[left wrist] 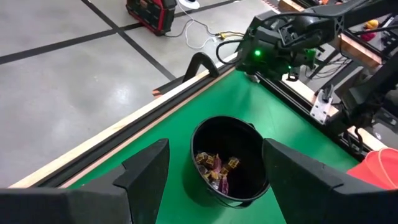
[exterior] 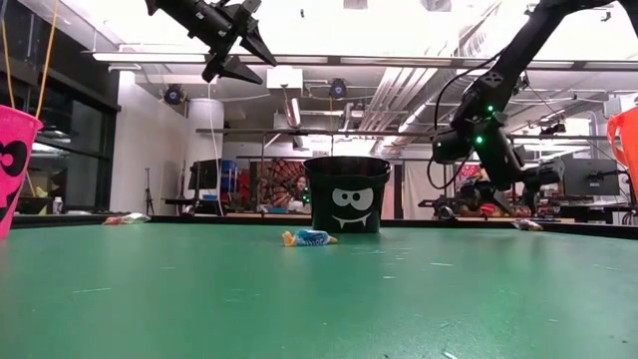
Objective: Sort candy by brand, put in halloween buckets
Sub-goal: Put the transparent candy into the black bucket
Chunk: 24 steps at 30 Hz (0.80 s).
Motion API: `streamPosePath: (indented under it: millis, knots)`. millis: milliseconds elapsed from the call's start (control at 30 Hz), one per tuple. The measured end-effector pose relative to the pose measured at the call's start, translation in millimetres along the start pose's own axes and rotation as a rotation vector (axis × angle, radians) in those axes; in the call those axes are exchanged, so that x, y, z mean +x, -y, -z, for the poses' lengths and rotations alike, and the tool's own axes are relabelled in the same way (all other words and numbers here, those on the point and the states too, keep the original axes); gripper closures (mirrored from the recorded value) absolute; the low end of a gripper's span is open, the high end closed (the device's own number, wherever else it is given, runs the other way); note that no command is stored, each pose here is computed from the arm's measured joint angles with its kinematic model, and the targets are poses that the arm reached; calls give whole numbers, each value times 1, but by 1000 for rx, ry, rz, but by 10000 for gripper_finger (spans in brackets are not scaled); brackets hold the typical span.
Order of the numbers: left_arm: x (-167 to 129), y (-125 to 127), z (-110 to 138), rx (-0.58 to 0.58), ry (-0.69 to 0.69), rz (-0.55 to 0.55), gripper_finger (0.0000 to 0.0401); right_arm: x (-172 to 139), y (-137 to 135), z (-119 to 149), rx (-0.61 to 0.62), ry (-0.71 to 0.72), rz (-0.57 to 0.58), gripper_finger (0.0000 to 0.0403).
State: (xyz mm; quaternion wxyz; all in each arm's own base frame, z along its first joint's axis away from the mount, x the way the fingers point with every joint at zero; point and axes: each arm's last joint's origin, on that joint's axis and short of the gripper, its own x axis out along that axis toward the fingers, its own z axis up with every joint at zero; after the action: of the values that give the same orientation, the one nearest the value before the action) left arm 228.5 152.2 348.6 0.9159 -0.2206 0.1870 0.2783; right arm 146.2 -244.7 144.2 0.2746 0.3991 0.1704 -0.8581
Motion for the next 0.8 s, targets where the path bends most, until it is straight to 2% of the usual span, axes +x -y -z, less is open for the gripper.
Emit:
streamPosePath:
  millis: [133,233,400,667,733,800]
  knots:
    - [0,0,0,0,-5,12,155,1,2,-5,-48,-63,34,246]
    - [0,0,0,13,-5,12,155,2,4,-6,-140,-107,51,268]
    - [0,0,0,74,-4,12,155,1,6,-5,-241,-146,56,285]
    - [0,0,0,97,-6,12,155,-1,4,-9,-248,-220,52,295]
    - [0,0,1,96,-12,10,155,-2,4,-10,-240,-222,52,319]
    - [0,0,2,96,-24,7,155,-4,1,-11,-229,-233,39,362]
